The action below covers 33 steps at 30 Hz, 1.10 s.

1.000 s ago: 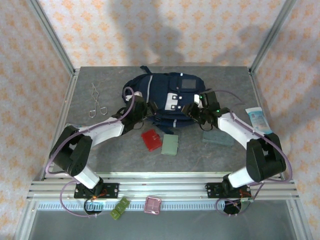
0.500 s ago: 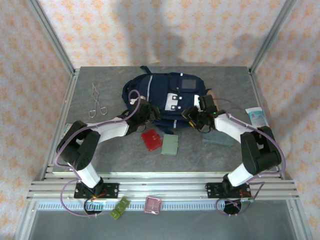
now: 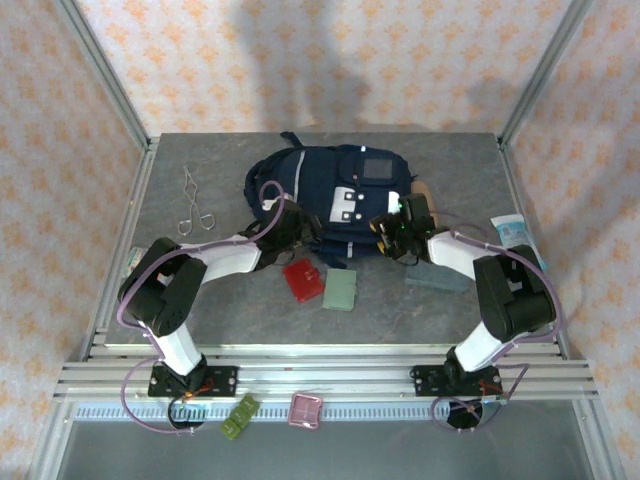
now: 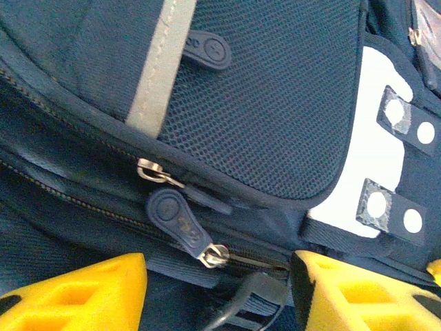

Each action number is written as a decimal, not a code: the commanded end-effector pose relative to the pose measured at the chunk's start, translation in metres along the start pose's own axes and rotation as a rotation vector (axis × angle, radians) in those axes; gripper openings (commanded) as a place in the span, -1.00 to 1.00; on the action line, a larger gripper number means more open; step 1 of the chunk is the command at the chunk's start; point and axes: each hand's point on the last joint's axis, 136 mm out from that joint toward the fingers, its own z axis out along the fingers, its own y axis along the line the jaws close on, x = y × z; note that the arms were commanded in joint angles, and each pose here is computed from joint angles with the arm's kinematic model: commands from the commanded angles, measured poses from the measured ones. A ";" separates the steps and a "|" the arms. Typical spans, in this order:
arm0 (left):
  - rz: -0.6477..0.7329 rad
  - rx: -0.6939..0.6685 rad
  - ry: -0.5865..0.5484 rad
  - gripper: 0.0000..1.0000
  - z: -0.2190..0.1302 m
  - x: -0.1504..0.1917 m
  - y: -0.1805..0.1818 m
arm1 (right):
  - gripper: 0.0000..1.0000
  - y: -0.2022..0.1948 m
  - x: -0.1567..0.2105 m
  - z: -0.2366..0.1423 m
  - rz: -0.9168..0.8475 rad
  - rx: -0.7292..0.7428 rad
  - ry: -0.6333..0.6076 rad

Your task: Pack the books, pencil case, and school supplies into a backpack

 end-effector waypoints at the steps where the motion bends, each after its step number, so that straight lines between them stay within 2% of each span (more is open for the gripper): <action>1: -0.006 0.027 0.000 0.12 0.000 0.001 -0.008 | 0.03 -0.042 -0.001 0.011 0.027 0.140 -0.037; 6: -0.012 0.032 0.000 0.12 0.001 0.001 -0.010 | 0.07 -0.064 0.000 0.010 -0.016 0.193 -0.047; 9: -0.019 0.035 0.006 0.12 0.003 0.001 -0.011 | -0.09 -0.079 -0.003 0.016 -0.012 0.232 -0.066; 11: -0.023 0.040 0.006 0.12 0.004 0.001 -0.013 | -0.30 -0.082 -0.004 0.022 -0.009 0.237 -0.066; 14: -0.023 0.048 0.000 0.12 0.001 -0.002 -0.016 | -0.87 -0.082 -0.008 0.031 -0.016 0.225 -0.063; 15: -0.020 0.051 -0.005 0.12 -0.001 -0.004 -0.017 | -0.99 -0.082 -0.008 0.033 -0.021 0.227 -0.061; 18: 0.005 0.037 -0.023 0.12 -0.007 -0.010 -0.018 | -1.00 -0.069 -0.011 0.028 -0.045 0.182 -0.078; 20: 0.027 0.029 -0.042 0.12 -0.012 -0.016 -0.020 | -1.00 -0.047 -0.011 0.016 -0.068 0.091 -0.095; 27: 0.134 -0.052 -0.092 -0.01 -0.023 -0.040 -0.024 | -1.00 0.061 -0.015 -0.059 -0.192 -0.286 -0.211; 30: 0.150 -0.036 -0.099 -0.10 -0.026 -0.043 -0.029 | -1.00 0.089 -0.014 -0.079 -0.243 -0.363 -0.227; 33: 0.162 -0.050 -0.111 -0.08 -0.028 -0.047 -0.030 | -1.00 0.104 -0.008 -0.085 -0.265 -0.424 -0.206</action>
